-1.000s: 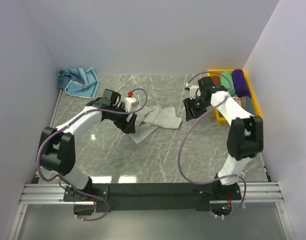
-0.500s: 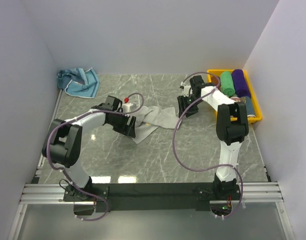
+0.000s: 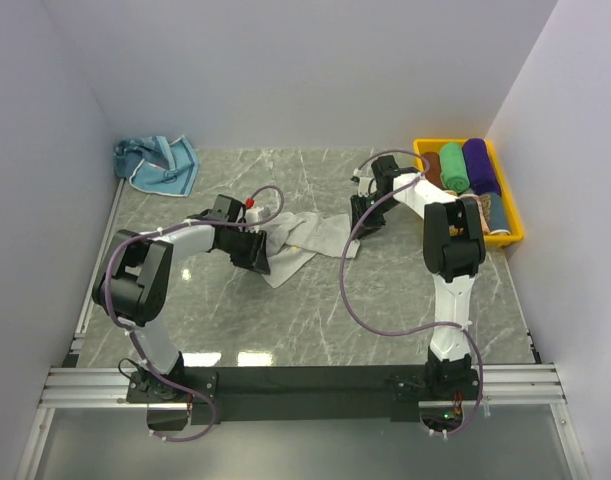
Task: Roll the towels
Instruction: Flatten the towel
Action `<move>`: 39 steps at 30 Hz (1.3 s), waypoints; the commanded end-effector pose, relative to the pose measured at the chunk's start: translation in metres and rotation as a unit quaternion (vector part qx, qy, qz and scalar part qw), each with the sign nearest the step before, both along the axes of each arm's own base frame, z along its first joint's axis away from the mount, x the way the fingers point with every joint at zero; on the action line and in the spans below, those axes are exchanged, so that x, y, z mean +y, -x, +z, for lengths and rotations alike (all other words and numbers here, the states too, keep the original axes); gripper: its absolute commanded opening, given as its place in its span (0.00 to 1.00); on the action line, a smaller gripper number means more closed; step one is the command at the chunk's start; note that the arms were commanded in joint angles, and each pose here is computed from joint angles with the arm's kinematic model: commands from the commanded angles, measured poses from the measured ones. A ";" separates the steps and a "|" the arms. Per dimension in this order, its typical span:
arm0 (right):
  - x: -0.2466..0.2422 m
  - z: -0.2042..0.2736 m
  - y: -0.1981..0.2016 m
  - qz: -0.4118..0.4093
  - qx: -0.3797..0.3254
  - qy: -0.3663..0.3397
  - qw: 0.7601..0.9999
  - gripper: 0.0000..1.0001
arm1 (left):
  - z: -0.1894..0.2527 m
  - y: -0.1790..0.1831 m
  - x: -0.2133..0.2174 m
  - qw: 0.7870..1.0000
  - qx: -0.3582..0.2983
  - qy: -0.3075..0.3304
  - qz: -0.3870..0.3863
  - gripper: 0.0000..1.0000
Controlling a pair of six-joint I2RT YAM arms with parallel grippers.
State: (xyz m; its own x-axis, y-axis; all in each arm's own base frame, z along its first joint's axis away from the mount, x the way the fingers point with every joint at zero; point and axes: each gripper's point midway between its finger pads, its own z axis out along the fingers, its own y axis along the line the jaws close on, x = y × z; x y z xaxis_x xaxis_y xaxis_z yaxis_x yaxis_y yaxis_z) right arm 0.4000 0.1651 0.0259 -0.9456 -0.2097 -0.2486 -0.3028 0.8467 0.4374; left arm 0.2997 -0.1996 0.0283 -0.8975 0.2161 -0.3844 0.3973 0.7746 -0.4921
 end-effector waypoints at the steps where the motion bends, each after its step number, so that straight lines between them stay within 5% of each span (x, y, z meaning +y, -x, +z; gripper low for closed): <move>1: 0.014 0.013 -0.002 0.010 0.000 -0.029 1.000 0.23 | 0.004 -0.005 -0.004 1.000 -0.005 0.009 0.001 0.38; 3: 0.011 0.025 -0.003 0.015 -0.014 -0.028 0.999 0.00 | 0.010 -0.007 -0.002 1.000 -0.009 0.009 -0.003 0.26; 8: -0.011 0.081 -0.011 0.014 -0.091 -0.010 0.996 0.00 | 0.040 -0.044 0.034 0.996 -0.068 -0.052 0.016 0.01; 19: -0.077 0.222 -0.030 -0.006 -0.308 0.066 0.949 0.00 | 0.161 -0.107 0.136 0.944 -0.240 -0.226 -0.020 0.01; 28: -0.090 0.246 0.043 0.030 -0.338 0.090 0.936 0.00 | 0.192 -0.035 0.166 0.895 -0.301 -0.302 -0.132 0.00; 34: -0.102 0.242 0.079 0.031 -0.349 0.114 0.930 0.00 | 0.190 -0.003 0.164 0.892 -0.316 -0.289 -0.146 0.00; 39: -0.097 0.238 0.055 0.020 -0.342 0.105 0.934 0.00 | 0.179 -0.034 0.155 0.906 -0.301 -0.270 -0.126 0.00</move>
